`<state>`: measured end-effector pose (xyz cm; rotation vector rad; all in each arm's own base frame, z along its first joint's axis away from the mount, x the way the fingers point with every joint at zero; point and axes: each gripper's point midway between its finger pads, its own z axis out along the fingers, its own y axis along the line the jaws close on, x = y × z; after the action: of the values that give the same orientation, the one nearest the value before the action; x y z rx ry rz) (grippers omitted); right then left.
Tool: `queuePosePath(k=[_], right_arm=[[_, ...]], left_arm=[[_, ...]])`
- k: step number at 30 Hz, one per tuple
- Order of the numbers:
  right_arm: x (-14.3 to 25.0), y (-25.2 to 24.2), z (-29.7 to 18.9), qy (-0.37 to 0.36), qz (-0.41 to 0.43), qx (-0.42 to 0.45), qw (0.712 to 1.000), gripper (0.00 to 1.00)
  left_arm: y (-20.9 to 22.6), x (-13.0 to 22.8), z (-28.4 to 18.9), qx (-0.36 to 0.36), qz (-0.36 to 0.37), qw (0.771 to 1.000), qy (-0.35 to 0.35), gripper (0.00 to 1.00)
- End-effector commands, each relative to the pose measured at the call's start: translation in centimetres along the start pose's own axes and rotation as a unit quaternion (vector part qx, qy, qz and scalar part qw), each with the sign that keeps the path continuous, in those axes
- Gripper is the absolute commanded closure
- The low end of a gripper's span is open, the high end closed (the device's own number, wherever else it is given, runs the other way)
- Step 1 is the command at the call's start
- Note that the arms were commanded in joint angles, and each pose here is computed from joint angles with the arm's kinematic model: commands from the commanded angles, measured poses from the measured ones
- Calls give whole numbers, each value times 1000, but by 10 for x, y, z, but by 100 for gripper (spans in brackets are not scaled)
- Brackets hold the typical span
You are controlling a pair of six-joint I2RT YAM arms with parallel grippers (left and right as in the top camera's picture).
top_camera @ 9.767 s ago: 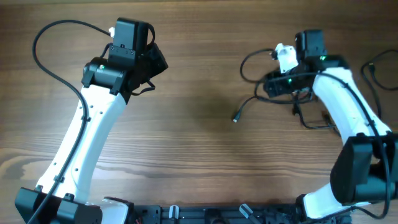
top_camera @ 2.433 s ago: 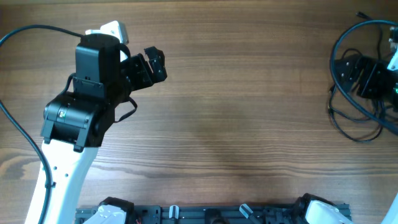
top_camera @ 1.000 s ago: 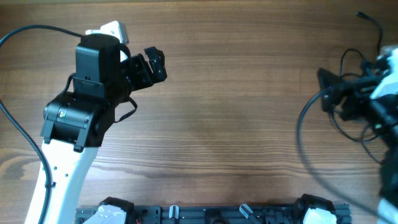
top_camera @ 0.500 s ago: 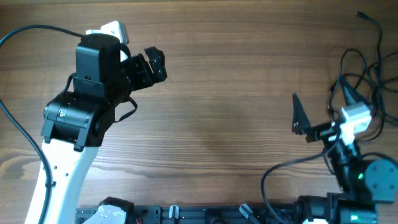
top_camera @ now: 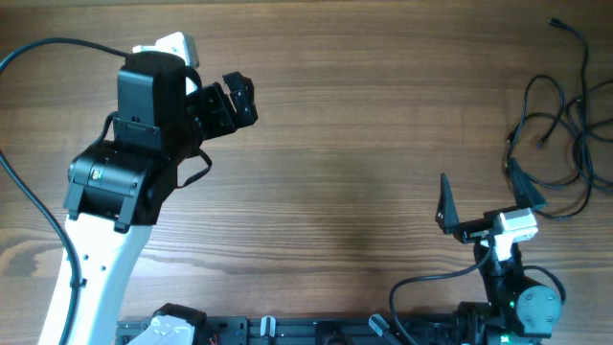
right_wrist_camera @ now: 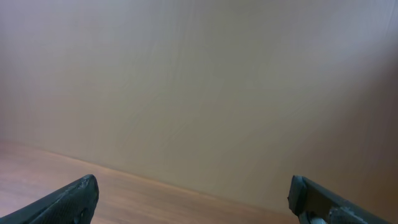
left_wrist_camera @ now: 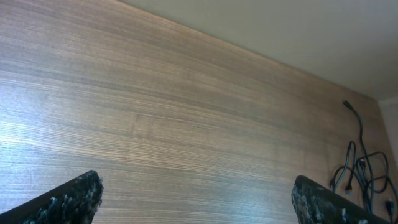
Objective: Untangle cables
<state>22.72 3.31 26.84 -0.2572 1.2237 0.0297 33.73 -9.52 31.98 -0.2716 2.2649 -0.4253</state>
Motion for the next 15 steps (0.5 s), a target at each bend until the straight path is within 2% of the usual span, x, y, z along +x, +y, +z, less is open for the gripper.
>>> queuePosePath(k=[1, 7, 12, 15], right_arm=[[11, -2, -2, 3, 0, 12, 1000, 0], [45, -2, -4, 61, 10, 17, 998, 0], [92, 3, -14, 158, 21, 12, 987, 0], [91, 2, -14, 157, 21, 16, 987, 0]], left_arm=[[0, -3, 0, 1, 8, 1000, -2, 0], [0, -3, 0, 1, 8, 1000, -2, 0], [0, -3, 0, 1, 8, 1000, -2, 0], [0, -3, 0, 1, 8, 1000, -2, 0]])
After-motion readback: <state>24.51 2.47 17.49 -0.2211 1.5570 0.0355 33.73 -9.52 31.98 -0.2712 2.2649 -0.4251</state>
